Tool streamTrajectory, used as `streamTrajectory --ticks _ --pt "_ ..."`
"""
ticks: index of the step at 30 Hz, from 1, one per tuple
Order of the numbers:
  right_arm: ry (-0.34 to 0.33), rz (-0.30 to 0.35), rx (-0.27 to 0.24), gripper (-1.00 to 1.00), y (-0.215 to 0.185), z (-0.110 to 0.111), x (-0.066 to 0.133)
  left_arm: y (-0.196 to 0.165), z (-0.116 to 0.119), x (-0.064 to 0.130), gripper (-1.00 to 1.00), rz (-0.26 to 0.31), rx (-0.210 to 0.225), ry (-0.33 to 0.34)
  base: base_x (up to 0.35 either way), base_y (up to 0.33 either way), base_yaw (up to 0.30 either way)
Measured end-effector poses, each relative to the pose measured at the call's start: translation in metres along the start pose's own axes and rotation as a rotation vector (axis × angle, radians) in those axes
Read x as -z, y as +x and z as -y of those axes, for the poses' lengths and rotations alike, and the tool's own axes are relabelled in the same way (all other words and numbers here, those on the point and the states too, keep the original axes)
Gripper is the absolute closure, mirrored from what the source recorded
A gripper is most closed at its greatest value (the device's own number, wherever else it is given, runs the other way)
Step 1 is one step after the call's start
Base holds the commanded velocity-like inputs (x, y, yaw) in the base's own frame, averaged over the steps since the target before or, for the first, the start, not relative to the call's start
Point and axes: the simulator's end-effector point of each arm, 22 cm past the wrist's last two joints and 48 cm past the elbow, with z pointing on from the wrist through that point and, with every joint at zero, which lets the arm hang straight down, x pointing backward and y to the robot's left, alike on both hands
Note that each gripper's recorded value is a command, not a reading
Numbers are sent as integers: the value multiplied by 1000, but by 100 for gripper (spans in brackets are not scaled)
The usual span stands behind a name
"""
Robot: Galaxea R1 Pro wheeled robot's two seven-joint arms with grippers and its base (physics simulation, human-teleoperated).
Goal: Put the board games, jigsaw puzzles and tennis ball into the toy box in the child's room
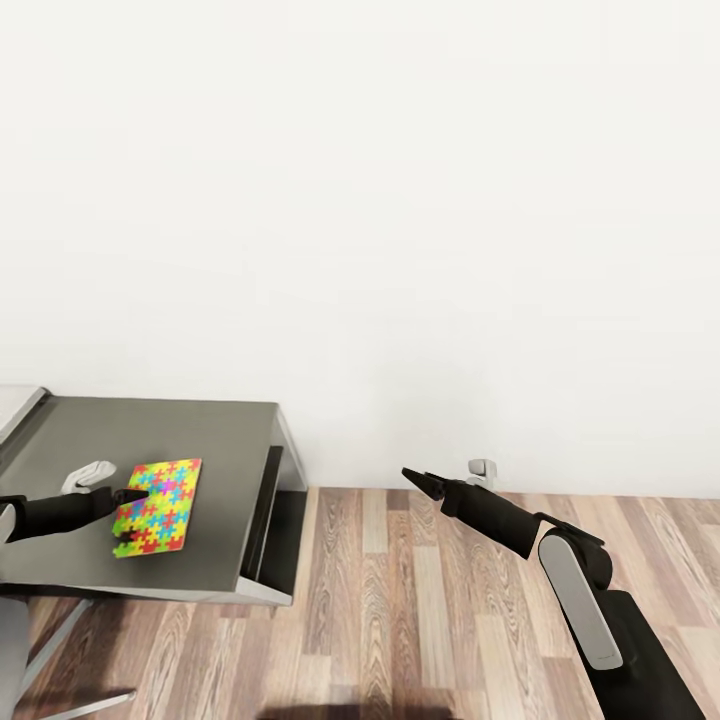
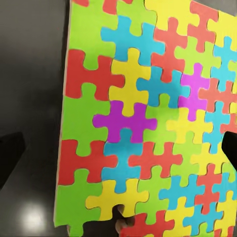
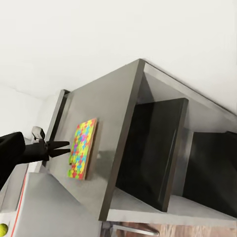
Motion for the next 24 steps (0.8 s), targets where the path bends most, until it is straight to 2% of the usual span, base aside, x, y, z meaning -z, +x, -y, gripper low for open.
streamTrajectory --ticks 11,15,24 --pt "-4 2 2 -100 -1 -2 1 -3 3 1 -100 6 -5 5 9 7 -89" --pt "-5 2 2 -100 -1 -3 1 -3 4 1 -100 7 -4 6 0 -156 -15" --pt "-7 2 2 -100 -1 -3 1 -3 4 1 -100 8 -6 8 0 -17 -1"
